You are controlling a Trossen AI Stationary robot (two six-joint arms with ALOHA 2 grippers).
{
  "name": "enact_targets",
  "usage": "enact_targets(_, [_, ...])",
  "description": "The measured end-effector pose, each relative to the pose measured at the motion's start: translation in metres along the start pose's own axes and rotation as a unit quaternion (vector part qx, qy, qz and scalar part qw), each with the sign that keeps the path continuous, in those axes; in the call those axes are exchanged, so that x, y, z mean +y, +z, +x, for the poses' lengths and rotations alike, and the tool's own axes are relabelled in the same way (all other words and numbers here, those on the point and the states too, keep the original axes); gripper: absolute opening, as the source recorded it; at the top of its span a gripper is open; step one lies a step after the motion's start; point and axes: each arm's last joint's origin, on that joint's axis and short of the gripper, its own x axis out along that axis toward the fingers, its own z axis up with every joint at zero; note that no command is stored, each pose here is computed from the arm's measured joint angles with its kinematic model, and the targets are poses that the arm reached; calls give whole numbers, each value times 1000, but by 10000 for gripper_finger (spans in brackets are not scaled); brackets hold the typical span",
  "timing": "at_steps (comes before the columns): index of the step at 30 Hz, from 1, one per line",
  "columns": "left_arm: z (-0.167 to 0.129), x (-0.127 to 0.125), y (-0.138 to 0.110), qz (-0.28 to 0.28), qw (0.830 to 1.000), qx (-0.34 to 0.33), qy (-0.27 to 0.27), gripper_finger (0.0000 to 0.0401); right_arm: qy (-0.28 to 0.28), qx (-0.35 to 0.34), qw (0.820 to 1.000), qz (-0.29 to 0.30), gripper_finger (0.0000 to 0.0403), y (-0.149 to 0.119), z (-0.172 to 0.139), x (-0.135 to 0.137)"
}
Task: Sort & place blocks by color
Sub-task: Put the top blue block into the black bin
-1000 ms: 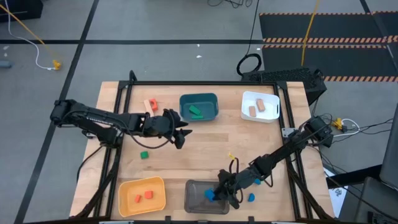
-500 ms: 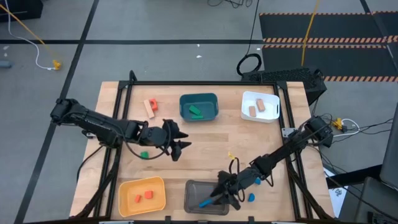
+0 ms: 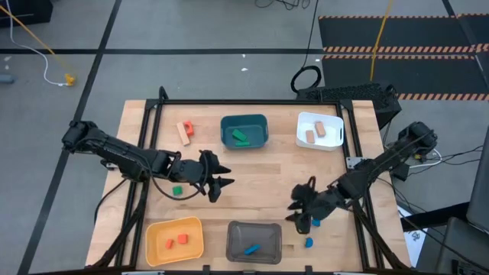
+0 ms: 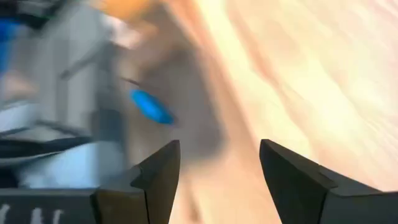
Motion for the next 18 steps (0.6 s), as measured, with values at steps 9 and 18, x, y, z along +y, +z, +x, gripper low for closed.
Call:
enact_targets(9, [-1,-1,-1,5,1000,-3,5,200,-192,134,959,159,210,-41,-9,-27])
enact_targets(18, [-1,-1,-1,6,1000,-3,4,200,-184,140,954,192,210,-49,-8,-21])
